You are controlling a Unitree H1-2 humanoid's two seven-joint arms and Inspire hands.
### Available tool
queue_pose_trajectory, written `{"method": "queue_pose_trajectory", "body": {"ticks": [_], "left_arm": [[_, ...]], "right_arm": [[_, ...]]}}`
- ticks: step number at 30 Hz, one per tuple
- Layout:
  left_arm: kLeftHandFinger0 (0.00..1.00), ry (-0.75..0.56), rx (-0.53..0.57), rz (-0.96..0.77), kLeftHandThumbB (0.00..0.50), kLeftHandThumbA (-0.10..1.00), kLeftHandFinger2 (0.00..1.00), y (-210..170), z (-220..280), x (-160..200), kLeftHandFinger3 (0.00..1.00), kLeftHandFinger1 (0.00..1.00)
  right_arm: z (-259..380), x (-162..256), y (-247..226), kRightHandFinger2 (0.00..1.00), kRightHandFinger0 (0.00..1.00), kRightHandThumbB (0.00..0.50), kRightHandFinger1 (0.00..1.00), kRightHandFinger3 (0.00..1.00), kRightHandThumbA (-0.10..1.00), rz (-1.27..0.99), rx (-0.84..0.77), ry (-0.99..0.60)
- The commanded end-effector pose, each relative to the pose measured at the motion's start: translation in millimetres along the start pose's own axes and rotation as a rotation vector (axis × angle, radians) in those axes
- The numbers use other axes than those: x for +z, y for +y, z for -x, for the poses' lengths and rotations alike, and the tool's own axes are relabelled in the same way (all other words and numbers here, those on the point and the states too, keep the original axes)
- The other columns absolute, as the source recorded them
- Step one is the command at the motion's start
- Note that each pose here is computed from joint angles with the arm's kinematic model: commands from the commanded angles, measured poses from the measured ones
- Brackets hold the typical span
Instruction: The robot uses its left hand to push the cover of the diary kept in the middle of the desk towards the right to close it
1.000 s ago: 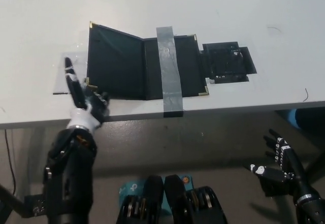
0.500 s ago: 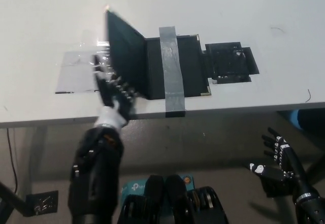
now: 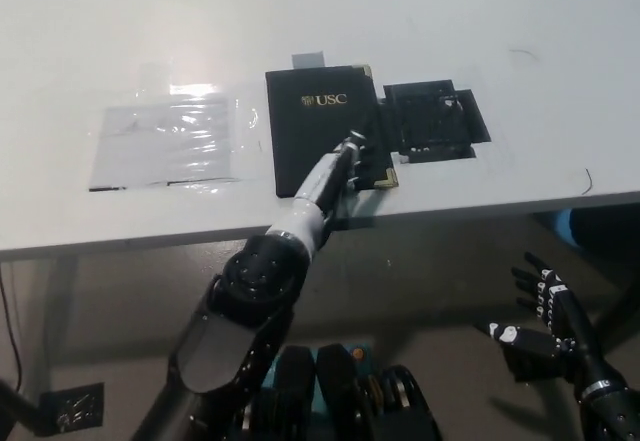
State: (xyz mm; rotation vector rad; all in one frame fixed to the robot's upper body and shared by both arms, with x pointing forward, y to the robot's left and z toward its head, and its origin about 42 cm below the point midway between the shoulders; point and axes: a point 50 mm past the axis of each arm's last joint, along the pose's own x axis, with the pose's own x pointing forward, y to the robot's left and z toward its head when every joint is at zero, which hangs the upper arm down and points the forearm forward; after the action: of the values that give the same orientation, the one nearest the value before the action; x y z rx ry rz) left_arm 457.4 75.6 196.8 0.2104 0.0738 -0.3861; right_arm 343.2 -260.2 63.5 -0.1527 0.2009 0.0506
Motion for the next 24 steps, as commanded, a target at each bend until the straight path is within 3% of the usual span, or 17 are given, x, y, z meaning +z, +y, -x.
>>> {"method": "queue_pose_trajectory", "body": {"ticks": [1,4,9,12,15,19,21,22,24], "left_arm": [[1.00,-0.003,-0.073,-0.406,0.372,1.00,1.00,1.9,-7.6,0.9,1.00,1.00],[1.00,0.050,-0.091,-0.508,0.351,1.00,1.00,6.1,-5.2,-7.3,1.00,1.00],[1.00,0.109,-0.076,-0.564,0.254,1.00,1.00,24.4,5.6,-25.0,1.00,1.00],[1.00,0.133,-0.069,-0.613,0.293,1.00,1.00,34.6,8.2,-28.3,1.00,1.00],[1.00,0.131,-0.066,-0.608,0.290,1.00,1.00,40.0,10.2,-30.3,1.00,1.00],[1.00,0.117,-0.060,-0.608,0.246,1.00,1.00,42.3,13.3,-25.7,1.00,1.00],[1.00,0.100,-0.058,-0.606,0.252,1.00,1.00,43.0,15.5,-22.6,1.00,1.00],[1.00,0.068,-0.059,-0.593,0.284,1.00,1.00,44.4,17.9,-17.0,1.00,1.00],[1.00,0.028,-0.062,-0.570,0.280,1.00,1.00,43.3,21.5,-7.8,1.00,1.00]], "right_arm": [[-6.5,19.6,-2.5,0.91,0.87,0.484,0.93,1.00,1.00,0.033,0.019,-0.058],[-6.1,20.8,-2.3,0.92,0.87,0.481,0.93,1.00,1.00,0.053,0.024,-0.064],[-5.3,16.1,3.6,0.92,0.88,0.484,0.94,1.00,1.00,0.029,0.035,-0.058],[-4.3,15.0,2.0,0.92,0.87,0.488,0.93,1.00,1.00,0.024,0.032,-0.053],[-3.7,11.8,1.8,0.91,0.87,0.496,0.94,1.00,1.00,0.024,0.025,-0.046],[-2.1,10.0,2.2,0.91,0.86,0.500,0.92,1.00,1.00,0.026,0.018,-0.037],[-1.6,9.4,2.1,0.89,0.85,0.500,0.91,1.00,1.00,0.022,0.018,-0.038],[-1.5,9.4,2.2,0.90,0.84,0.500,0.92,1.00,1.00,0.022,0.017,-0.036],[0.7,8.3,0.0,0.91,0.86,0.500,0.93,1.00,1.00,0.025,0.015,-0.032]]}}
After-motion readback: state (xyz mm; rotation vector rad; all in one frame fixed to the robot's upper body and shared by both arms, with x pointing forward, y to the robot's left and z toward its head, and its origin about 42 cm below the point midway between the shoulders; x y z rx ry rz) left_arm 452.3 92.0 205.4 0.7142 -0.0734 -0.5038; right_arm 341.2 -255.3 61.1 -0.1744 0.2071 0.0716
